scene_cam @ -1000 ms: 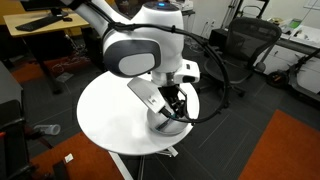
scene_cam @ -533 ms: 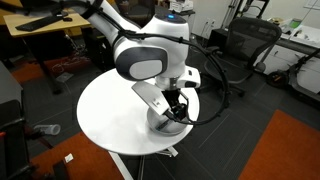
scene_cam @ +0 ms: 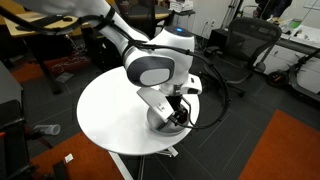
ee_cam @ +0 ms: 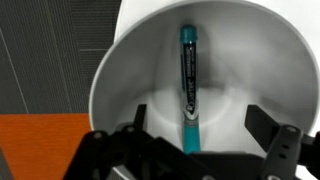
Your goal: Remove the marker from the bowl and put it on the table
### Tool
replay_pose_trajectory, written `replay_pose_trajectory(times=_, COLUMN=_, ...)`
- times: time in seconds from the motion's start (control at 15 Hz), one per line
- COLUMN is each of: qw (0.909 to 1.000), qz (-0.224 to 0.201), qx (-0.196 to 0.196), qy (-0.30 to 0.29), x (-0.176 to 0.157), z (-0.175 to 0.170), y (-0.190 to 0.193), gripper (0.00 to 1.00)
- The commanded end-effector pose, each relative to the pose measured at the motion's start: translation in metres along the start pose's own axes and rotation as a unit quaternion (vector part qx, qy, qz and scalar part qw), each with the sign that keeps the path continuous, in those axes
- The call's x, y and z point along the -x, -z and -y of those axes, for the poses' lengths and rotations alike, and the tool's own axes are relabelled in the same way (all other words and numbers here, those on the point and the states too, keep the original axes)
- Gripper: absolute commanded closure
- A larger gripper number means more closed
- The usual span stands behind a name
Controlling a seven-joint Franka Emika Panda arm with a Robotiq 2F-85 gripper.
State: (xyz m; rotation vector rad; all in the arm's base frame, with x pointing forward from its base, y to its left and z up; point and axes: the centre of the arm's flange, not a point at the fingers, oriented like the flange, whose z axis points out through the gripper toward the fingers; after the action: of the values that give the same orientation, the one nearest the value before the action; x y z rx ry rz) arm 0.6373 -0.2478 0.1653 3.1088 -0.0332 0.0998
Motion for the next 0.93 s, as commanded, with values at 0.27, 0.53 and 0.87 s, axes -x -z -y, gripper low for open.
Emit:
replay_pose_trajectory(times=0.27, qw=0.9996, qz=0.024, qx=0.012, qy=0.012, x=-0.0162, z=-0.0088, y=-0.0118, gripper=0.25)
replay_pose_trajectory(times=0.53, qw=0.9995, qz=0.025, qx=0.014, qy=0.014, x=-0.0185, z=-0.0090, y=-0.0143, gripper=0.51)
replay_pose_trajectory(times=0.87, qw=0.9994, qz=0.028, qx=0.013, qy=0.015, x=-0.0199, z=-0.0094, y=-0.0152, gripper=0.88)
